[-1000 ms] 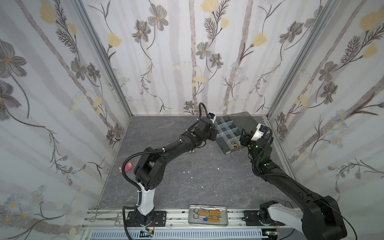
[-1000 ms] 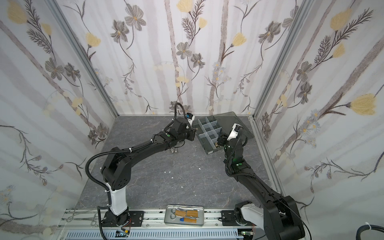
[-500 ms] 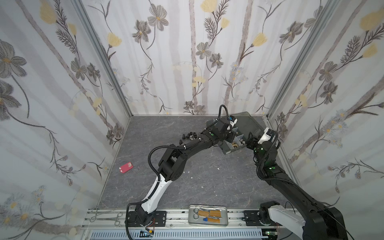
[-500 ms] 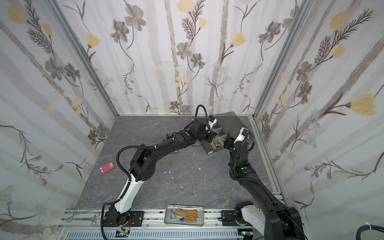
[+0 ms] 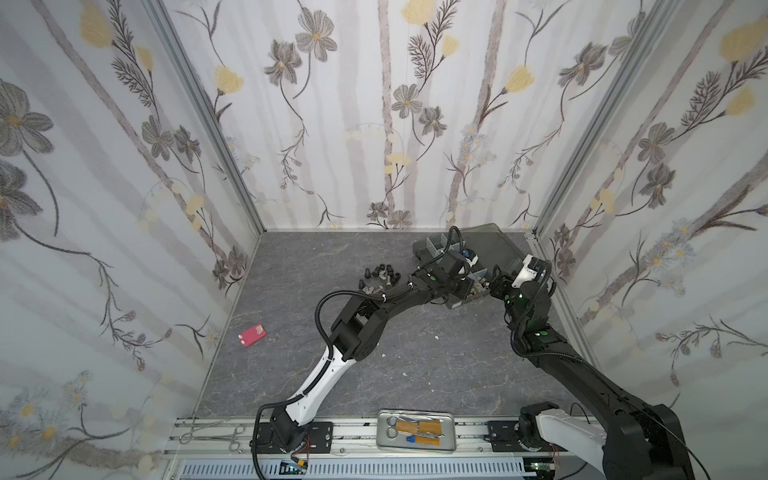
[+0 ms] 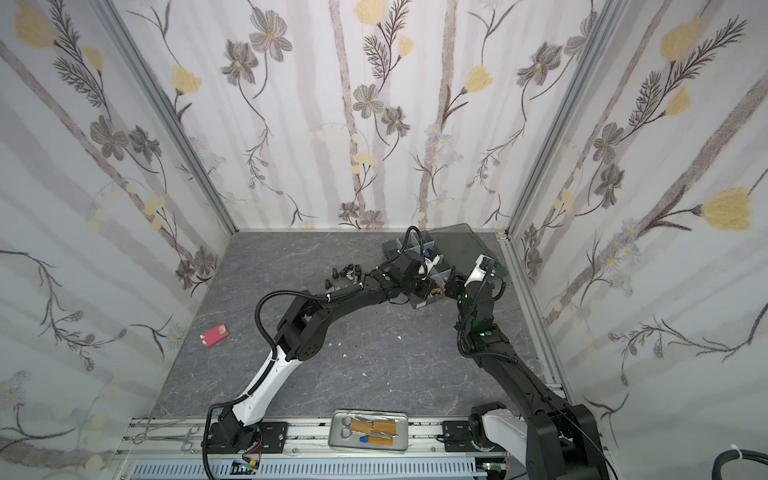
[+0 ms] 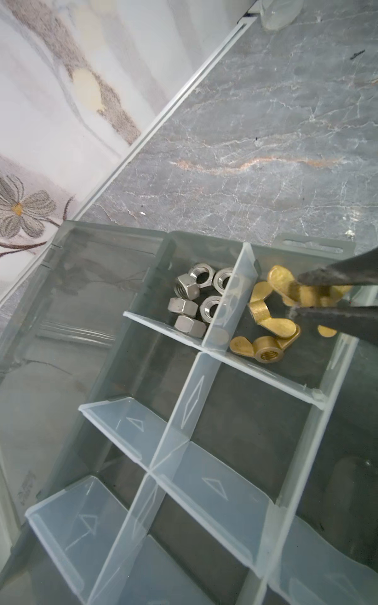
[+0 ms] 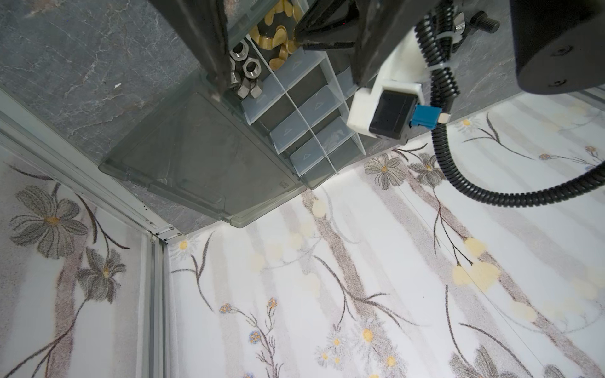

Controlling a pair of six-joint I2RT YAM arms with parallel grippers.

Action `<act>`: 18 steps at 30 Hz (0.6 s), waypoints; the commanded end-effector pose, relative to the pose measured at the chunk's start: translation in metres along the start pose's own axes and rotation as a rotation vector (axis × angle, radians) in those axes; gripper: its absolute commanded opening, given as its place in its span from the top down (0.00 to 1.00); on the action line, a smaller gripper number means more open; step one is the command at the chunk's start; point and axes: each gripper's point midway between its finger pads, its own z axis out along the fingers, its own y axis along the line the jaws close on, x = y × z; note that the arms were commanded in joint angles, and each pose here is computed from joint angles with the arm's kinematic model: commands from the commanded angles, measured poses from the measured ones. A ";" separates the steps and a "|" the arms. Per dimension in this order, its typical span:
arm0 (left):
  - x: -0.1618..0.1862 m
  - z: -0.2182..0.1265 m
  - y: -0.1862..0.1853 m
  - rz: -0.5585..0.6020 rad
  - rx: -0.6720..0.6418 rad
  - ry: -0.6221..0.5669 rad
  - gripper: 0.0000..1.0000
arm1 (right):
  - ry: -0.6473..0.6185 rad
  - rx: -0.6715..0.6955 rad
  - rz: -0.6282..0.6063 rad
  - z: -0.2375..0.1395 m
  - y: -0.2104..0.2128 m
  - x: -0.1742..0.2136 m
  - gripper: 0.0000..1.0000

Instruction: Sort the screws and nuts into containers

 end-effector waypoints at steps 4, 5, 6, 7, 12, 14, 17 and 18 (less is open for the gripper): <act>-0.016 -0.005 0.002 0.024 -0.030 -0.030 0.64 | -0.029 -0.034 0.014 0.001 0.008 -0.010 0.41; -0.020 -0.008 0.002 0.026 -0.039 -0.032 0.62 | -0.028 -0.036 0.013 0.001 0.009 -0.010 0.41; -0.027 -0.014 0.003 0.025 -0.057 -0.041 0.60 | -0.023 -0.039 0.012 0.002 0.010 -0.009 0.41; -0.035 -0.020 0.003 0.025 -0.072 -0.052 0.57 | -0.018 -0.047 0.010 0.003 0.011 -0.008 0.41; -0.079 -0.077 0.004 0.021 -0.128 -0.163 0.55 | 0.035 -0.135 -0.011 0.011 0.029 0.001 0.40; -0.094 -0.115 0.010 0.006 -0.126 -0.275 0.53 | 0.069 -0.220 -0.022 0.014 0.045 0.007 0.40; -0.095 -0.174 0.036 -0.035 -0.160 -0.446 0.46 | 0.140 -0.372 -0.044 0.017 0.075 0.020 0.39; -0.091 -0.193 0.050 -0.053 -0.192 -0.494 0.45 | 0.157 -0.402 -0.049 0.019 0.082 0.024 0.39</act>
